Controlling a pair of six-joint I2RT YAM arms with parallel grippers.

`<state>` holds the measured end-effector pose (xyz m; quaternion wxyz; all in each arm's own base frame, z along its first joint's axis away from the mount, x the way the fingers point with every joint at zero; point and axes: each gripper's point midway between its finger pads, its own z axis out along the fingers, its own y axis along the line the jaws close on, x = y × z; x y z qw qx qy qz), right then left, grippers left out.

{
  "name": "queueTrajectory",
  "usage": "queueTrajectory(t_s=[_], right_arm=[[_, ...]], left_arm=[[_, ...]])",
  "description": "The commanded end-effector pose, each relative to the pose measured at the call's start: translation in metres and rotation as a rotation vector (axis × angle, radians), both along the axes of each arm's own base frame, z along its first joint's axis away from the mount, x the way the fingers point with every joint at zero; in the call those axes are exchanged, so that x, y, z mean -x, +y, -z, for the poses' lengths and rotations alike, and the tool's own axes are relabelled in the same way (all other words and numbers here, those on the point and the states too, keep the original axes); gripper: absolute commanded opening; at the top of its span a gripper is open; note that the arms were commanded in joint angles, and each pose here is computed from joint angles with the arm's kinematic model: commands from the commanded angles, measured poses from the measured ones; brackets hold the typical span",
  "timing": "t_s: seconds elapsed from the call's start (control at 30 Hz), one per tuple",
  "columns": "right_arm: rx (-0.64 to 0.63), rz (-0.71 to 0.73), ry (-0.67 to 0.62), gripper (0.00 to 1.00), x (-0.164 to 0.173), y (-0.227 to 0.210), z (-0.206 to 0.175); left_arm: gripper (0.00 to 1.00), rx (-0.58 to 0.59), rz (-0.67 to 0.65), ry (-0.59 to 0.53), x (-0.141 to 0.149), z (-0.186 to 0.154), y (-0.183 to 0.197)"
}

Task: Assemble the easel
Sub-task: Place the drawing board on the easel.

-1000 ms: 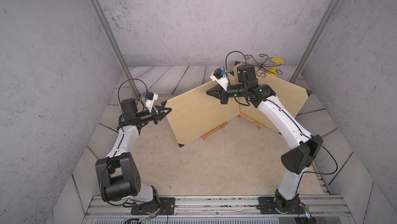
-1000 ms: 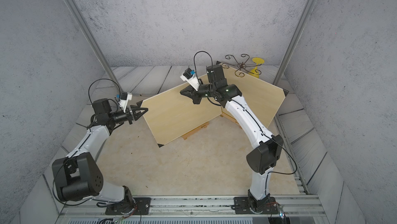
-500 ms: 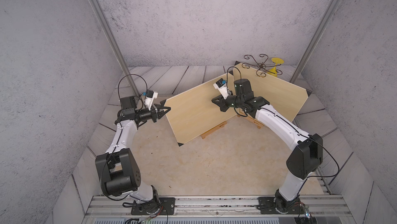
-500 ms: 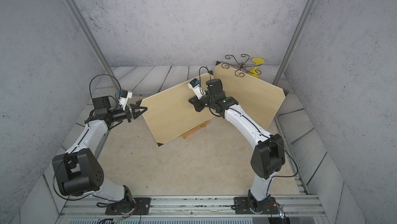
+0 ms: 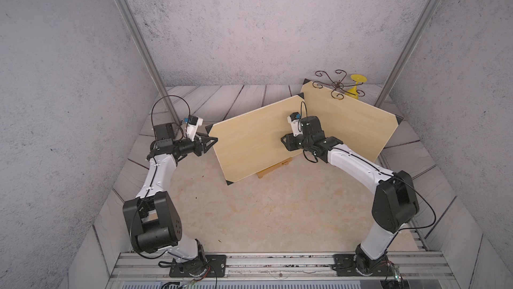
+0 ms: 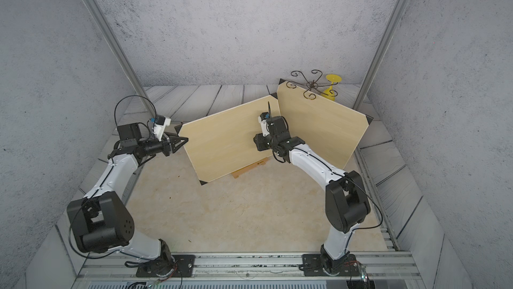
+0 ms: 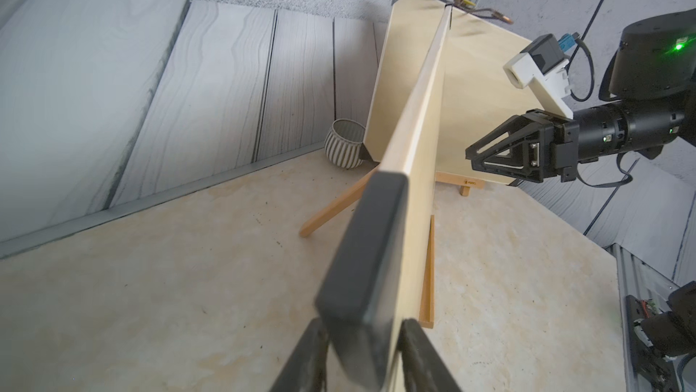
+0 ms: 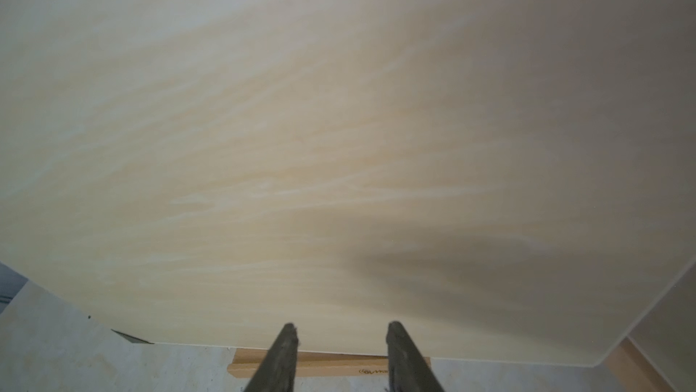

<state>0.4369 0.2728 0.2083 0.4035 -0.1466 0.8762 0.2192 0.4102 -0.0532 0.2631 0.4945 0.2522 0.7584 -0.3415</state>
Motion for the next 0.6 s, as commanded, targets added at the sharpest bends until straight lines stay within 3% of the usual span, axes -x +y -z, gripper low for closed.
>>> queueTrajectory(t_s=[0.0,0.2,0.37,0.57], right_arm=[[-0.061,0.157,0.028,0.43,-0.002,-0.020,-0.005],[-0.044,0.211,0.075,0.48,0.005,-0.033,0.028],[-0.054,0.175,0.107,0.52,0.010,-0.030,0.056],[-0.097,0.119,0.111,0.55,0.009,-0.024,0.070]], left_arm=[[0.41,-0.028,-0.044,-0.016,-0.006,0.001,0.009],[0.48,-0.036,-0.070,-0.017,-0.010,-0.003,0.007],[0.52,-0.033,-0.079,-0.058,-0.005,-0.013,-0.001],[0.53,-0.024,-0.106,-0.030,-0.007,-0.005,-0.003]])
